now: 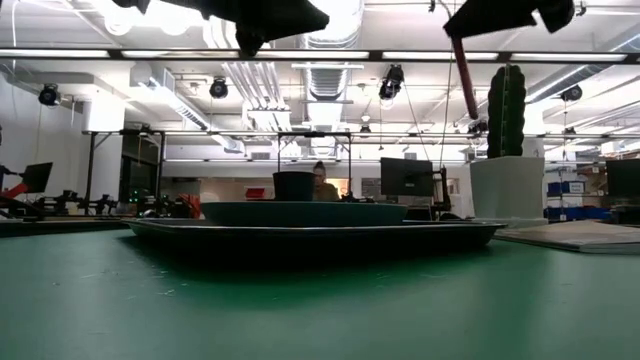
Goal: Pick and place plate/cup/fork/spoon on tray
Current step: Put the pink fork on the black serving tray to the right of the blue plate
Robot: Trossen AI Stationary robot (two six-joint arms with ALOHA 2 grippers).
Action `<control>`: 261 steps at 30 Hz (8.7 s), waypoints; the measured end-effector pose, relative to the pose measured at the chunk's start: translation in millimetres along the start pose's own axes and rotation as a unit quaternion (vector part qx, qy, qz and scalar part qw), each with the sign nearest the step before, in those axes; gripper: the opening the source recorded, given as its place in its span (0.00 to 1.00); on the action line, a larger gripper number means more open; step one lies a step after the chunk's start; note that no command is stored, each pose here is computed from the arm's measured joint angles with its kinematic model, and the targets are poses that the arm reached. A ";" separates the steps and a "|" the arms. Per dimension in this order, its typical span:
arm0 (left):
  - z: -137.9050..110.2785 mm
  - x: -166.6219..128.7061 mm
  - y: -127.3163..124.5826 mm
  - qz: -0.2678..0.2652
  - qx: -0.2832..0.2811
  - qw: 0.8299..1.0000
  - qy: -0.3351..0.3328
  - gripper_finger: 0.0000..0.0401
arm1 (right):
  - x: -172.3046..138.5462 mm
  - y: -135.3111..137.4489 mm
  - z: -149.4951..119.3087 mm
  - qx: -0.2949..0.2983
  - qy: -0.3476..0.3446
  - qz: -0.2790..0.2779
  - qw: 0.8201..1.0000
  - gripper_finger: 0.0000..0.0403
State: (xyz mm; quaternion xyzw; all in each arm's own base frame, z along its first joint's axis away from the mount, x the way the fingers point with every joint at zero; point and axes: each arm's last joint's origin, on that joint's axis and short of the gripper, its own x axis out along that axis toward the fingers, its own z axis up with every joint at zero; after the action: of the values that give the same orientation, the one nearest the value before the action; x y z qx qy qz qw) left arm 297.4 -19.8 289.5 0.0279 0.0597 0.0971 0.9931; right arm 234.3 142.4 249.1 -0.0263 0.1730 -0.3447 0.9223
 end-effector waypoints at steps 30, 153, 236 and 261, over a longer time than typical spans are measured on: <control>-41.6 26.4 -48.9 -0.100 -0.070 0.992 0.043 0.09 | 39.2 -24.9 23.8 0.012 -0.094 0.143 0.985 0.07; -66.9 5.2 -46.7 -0.144 -0.272 0.905 0.291 0.03 | 106.4 -35.1 43.8 -0.003 0.118 0.419 0.900 0.42; -13.9 -27.6 -25.5 -0.111 -0.149 0.971 0.148 0.30 | 166.7 -36.8 -58.9 0.197 0.443 0.325 0.812 0.02; -23.6 -28.9 -27.7 -0.106 -0.142 0.966 0.187 0.30 | 165.3 -57.8 -55.3 0.177 0.470 0.294 0.814 0.32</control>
State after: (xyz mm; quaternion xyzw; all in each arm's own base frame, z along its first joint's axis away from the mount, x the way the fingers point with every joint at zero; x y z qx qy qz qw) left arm 271.5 -51.6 267.4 -0.1382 0.2325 0.0018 0.9627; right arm 295.6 -4.3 157.1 0.3544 0.5206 -0.0524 0.7750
